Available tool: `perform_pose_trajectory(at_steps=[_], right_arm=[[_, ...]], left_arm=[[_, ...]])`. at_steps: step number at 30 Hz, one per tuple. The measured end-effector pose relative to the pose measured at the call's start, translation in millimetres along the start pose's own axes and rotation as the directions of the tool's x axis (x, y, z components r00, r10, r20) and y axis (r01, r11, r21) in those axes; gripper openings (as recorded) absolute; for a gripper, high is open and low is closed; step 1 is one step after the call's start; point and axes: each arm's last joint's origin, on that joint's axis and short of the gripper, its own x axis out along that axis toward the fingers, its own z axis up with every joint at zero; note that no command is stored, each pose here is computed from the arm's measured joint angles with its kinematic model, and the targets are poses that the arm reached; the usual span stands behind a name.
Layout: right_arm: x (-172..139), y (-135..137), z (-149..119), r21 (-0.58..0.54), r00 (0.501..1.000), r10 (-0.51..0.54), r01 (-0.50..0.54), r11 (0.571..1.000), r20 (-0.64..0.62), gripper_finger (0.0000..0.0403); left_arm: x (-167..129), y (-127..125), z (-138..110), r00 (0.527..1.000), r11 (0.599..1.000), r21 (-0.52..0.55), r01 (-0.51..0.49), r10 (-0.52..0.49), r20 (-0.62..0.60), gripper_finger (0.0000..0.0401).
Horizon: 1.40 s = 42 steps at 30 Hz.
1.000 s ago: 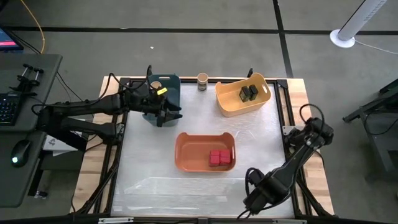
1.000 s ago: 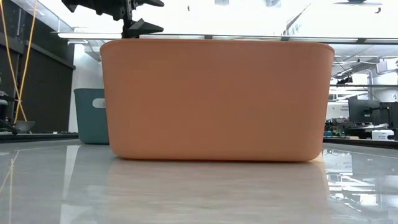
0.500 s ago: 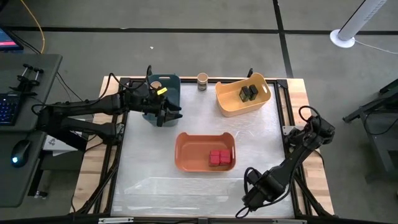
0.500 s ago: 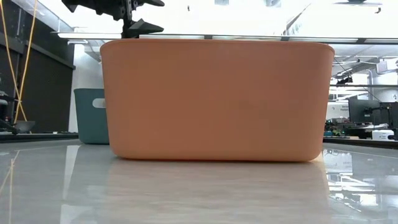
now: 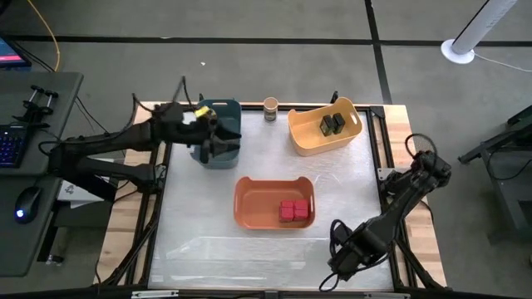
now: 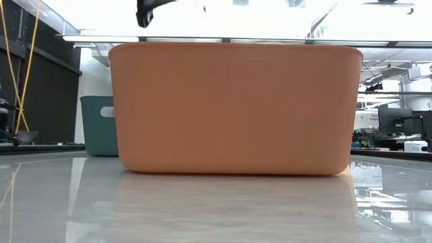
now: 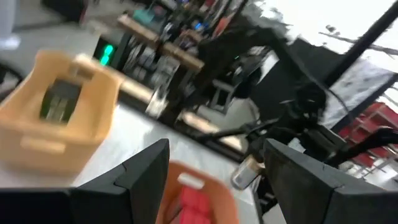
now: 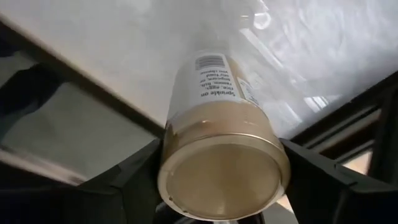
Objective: Sort spices by type
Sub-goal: Put the bottom gold seasoning bottle into the green bin
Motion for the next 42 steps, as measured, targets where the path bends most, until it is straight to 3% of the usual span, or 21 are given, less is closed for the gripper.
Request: perform_pose_trajectory(at_steps=[5,8,12,17,19,22,27,33,37,42], right_arm=[[-55,-10,10,-0.042,0.985,0.126,-0.122,0.992,0.114,0.0272],[-89,-14,33,-0.081,0.93,0.209,-0.194,0.978,0.301,0.0272],[-124,-18,84,-0.181,0.835,0.254,-0.189,0.965,0.488,0.0272],[-160,-26,166,-0.313,0.685,0.338,-0.166,0.935,0.646,0.0272],[-174,-32,196,-0.335,0.627,0.357,-0.159,0.929,0.692,0.0272],[-192,-42,239,-0.335,0.581,0.357,-0.15,0.93,0.732,0.0272],[-208,-57,304,-0.295,0.552,0.322,-0.141,0.945,0.769,0.0272],[-205,-68,368,-0.267,0.547,0.325,-0.185,0.946,0.771,0.0272],[-194,-77,391,-0.279,0.54,0.398,-0.291,0.915,0.742,0.0272],[-181,-80,410,-0.289,0.543,0.388,-0.262,0.921,0.745,0.0272]], left_arm=[[-22,-24,30,0.991,0.992,0.101,0.07,-0.081,0.107,0.0245],[-38,-37,42,0.979,0.984,0.149,0.093,-0.118,0.167,0.0245],[-59,-45,45,0.971,0.983,0.151,0.106,-0.135,0.195,0.0245],[-82,-45,31,0.994,0.996,0.076,0.048,-0.055,0.096,0.0245],[-90,-43,24,0.998,0.998,0.065,-0.02,0.015,0.064,0.0245],[-101,-39,16,0.99,0.985,0.096,-0.142,0.138,0.04,0.0245],[-110,-32,9,0.939,0.924,0.166,-0.344,0.342,0.038,0.0245],[-106,-21,-1,0.864,0.839,0.264,-0.476,0.502,-0.039,0.0245],[-98,-10,-10,0.783,0.783,0.305,-0.543,0.603,-0.154,0.0245],[-85,0,-13,0.703,0.715,0.351,-0.605,0.686,-0.186,0.0245]])
